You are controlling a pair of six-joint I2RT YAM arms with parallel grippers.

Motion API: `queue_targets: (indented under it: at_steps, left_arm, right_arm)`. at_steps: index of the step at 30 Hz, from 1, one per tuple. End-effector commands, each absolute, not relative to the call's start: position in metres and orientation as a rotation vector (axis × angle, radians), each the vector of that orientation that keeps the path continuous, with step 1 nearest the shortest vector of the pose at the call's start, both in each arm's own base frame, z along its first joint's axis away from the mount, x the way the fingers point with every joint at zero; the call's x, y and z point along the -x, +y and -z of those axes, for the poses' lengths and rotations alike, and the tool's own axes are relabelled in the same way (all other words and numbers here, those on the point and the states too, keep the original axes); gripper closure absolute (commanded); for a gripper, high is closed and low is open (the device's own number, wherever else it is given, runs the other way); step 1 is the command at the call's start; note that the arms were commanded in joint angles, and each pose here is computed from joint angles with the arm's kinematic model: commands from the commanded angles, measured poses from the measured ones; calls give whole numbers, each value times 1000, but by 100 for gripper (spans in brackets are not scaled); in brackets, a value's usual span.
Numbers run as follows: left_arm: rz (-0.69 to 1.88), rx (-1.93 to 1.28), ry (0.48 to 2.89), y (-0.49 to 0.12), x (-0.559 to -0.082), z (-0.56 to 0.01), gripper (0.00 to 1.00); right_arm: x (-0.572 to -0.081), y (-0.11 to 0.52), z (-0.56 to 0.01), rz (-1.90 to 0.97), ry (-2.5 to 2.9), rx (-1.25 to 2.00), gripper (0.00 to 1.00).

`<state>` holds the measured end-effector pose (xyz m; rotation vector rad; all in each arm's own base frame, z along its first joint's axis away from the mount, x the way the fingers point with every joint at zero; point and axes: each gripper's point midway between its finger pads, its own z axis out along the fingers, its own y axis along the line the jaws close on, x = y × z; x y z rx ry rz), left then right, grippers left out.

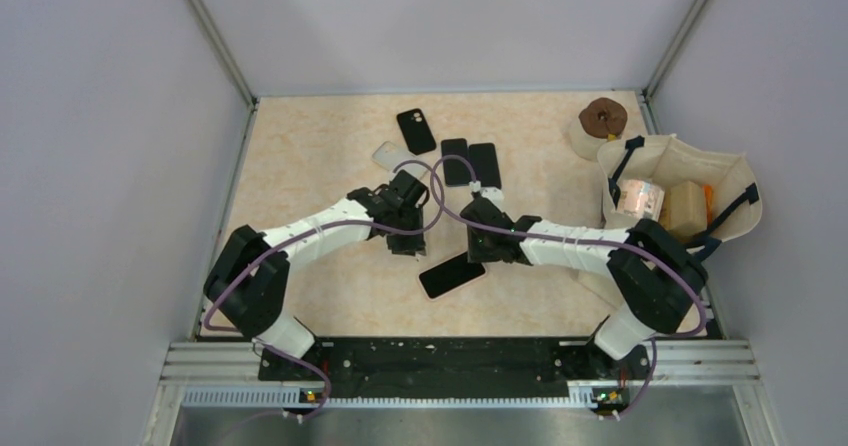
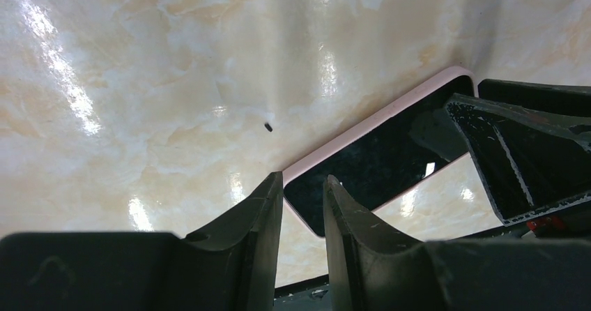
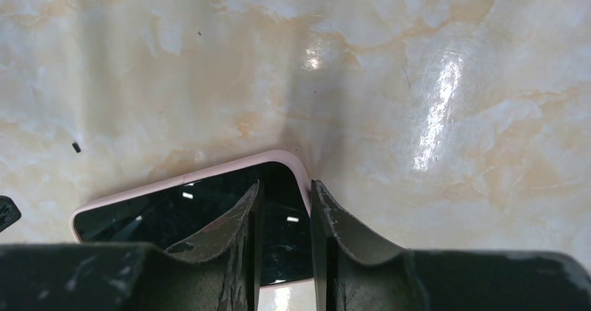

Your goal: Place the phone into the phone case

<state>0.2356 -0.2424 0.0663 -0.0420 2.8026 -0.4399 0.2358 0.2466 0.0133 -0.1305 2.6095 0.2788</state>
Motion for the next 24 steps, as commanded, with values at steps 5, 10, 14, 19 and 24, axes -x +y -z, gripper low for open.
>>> queue_targets:
  at_steps: [5, 10, 14, 19, 24]
  left_arm:
    - [480, -63, 2806, -252, -242, -66, 66]
    - [537, -175, 2802, -264, -240, -62, 62]
    - [573, -259, 2804, -279, -244, -62, 61]
    - [566, -472, 2801, -293, -236, -54, 54]
    - [551, -605, 2769, -302, -239, -50, 40]
  right_arm:
    - [-138, 169, 60, 77, 2988, 211, 68]
    - [-202, 215, -12, -273, 2799, 74, 52]
    - [-224, 229, -56, -375, 2705, 77, 48]
    - [-206, 228, -58, -471, 2717, 43, 44]
    - [-193, 217, -58, -527, 2687, -46, 48]
